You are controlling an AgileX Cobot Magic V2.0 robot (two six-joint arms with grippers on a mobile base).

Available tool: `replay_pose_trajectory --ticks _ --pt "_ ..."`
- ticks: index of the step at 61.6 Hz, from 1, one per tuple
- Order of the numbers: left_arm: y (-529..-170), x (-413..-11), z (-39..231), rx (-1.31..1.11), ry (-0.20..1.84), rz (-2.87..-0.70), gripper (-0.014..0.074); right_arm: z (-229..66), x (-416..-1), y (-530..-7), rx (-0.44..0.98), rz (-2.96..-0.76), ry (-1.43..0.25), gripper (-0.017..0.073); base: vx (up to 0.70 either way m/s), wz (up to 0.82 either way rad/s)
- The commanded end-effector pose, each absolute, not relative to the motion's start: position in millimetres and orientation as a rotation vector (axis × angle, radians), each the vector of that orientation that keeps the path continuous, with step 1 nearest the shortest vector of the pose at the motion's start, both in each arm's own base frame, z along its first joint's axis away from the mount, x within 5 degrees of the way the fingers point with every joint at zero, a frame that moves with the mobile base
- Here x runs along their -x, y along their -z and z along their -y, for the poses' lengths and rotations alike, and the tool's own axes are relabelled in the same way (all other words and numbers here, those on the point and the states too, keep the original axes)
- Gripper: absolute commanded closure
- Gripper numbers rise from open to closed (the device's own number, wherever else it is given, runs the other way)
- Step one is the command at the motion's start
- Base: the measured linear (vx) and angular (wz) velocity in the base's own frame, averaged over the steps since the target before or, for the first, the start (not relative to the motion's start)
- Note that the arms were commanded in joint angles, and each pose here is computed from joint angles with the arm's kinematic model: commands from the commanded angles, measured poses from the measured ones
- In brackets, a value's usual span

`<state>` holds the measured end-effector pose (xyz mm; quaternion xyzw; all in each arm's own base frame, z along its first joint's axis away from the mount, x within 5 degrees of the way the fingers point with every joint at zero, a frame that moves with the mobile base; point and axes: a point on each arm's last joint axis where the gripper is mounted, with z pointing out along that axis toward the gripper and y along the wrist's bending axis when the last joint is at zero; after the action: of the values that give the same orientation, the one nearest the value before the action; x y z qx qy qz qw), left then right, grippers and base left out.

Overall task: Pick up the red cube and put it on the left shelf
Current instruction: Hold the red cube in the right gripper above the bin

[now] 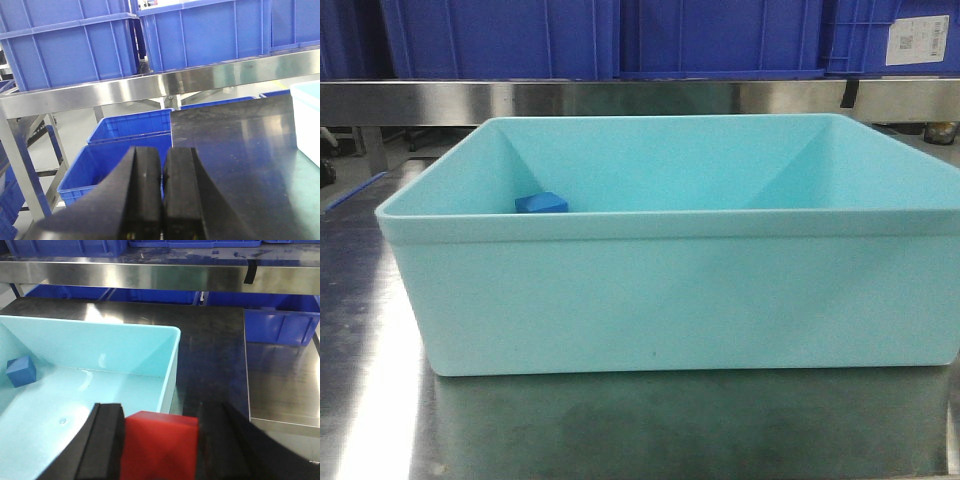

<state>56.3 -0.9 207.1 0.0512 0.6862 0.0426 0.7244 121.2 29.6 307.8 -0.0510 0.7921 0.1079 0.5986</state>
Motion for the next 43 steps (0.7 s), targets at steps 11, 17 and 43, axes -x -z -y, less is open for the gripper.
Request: replay_pose_trajectory --ticks 11,17,43 --pt "-207.5 -57.2 1.1 -0.108 -0.089 -1.452 0.0488 -28.8 -122.2 -325.8 0.115 -1.721 -0.245 0.0511 0.00 0.00" --pt "-207.5 -57.2 1.1 -0.108 -0.089 -1.452 0.0488 -28.8 -122.2 -325.8 0.115 -1.721 -0.245 0.0511 0.00 0.00" --pt "-207.5 -57.2 1.1 -0.108 -0.089 -1.452 0.0488 -28.8 -122.2 -325.8 0.115 -1.721 -0.245 0.0511 0.00 0.00"
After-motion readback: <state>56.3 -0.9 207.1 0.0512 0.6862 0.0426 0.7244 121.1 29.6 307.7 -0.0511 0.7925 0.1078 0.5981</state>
